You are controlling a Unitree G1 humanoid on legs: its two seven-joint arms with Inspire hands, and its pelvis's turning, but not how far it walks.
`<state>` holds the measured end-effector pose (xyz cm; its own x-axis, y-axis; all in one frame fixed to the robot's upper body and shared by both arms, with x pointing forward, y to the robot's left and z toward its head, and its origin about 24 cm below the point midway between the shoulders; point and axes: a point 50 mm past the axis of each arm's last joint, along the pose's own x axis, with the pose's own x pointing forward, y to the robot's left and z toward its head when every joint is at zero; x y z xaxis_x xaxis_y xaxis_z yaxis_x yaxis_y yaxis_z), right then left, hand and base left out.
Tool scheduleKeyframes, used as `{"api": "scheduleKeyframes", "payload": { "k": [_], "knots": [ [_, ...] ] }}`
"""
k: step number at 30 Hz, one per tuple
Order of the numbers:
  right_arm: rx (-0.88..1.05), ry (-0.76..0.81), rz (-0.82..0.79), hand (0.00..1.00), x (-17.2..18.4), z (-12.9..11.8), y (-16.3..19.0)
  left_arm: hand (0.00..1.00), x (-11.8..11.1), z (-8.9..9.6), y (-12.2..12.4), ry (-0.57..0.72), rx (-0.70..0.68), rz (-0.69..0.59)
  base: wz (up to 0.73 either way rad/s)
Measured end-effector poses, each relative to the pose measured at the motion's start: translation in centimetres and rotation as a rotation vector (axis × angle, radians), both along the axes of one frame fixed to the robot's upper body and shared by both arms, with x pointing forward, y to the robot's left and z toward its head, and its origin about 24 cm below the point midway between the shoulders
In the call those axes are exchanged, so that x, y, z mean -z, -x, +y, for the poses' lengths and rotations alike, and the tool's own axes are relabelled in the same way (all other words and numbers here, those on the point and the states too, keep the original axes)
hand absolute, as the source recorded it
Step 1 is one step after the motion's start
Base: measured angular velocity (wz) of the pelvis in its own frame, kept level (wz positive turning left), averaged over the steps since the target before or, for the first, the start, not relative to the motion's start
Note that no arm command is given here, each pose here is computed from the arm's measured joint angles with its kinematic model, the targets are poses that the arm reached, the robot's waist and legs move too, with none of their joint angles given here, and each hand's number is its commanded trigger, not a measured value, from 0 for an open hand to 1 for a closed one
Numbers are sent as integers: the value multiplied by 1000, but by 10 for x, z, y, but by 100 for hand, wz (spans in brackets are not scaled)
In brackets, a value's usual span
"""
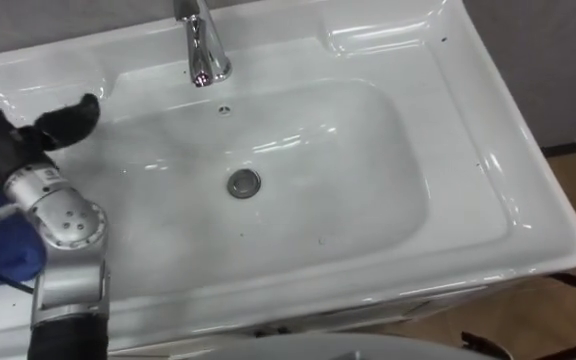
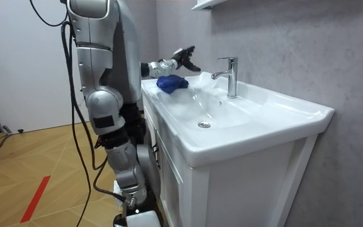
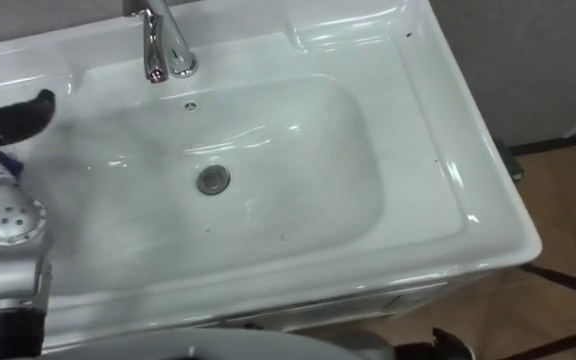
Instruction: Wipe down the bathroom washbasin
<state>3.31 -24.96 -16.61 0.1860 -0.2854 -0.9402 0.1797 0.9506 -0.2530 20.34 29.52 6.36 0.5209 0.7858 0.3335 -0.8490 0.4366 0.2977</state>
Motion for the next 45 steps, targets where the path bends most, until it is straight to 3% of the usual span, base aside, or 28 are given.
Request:
{"api": "scheduleKeyframes", "payload": {
  "k": [6, 13, 16, 22, 27, 32, 35, 39, 41, 45],
  "knots": [
    [16, 21, 43, 0, 0, -2, 16, 0, -14, 35, 26, -26, -252, -123, 1],
    [-25, 41, 56, 0, 0, -3, 17, 0, -10, 65, 66, 103, -505, -228, 9],
    [-28, 62, 73, 0, -1, -4, 24, 0, 3, 74, 81, 151, -612, -217, 21],
    [-41, 65, 94, 0, -1, -4, 29, 0, 52, 84, 131, 400, -812, -117, 16],
    [-44, 70, 100, 0, -2, -6, 27, 0, 96, 78, 174, 580, -971, 19, 13],
    [-70, 71, 124, 0, -2, -6, 31, 0, 140, 53, 211, 794, -1134, 153, 7],
    [-94, 66, 126, 0, -2, -5, 29, 0, 152, 42, 226, 814, -1166, 236, 0],
    [-149, 73, 134, 0, -2, -6, 27, 0, 167, 29, 238, 833, -1145, 377, 4],
    [-157, 63, 138, 0, -1, -6, 27, 0, 179, 15, 246, 809, -1049, 561, 4],
    [-160, 49, 135, 0, -1, -5, 26, 0, 193, -3, 251, 788, -868, 802, 5]
  ]
}}
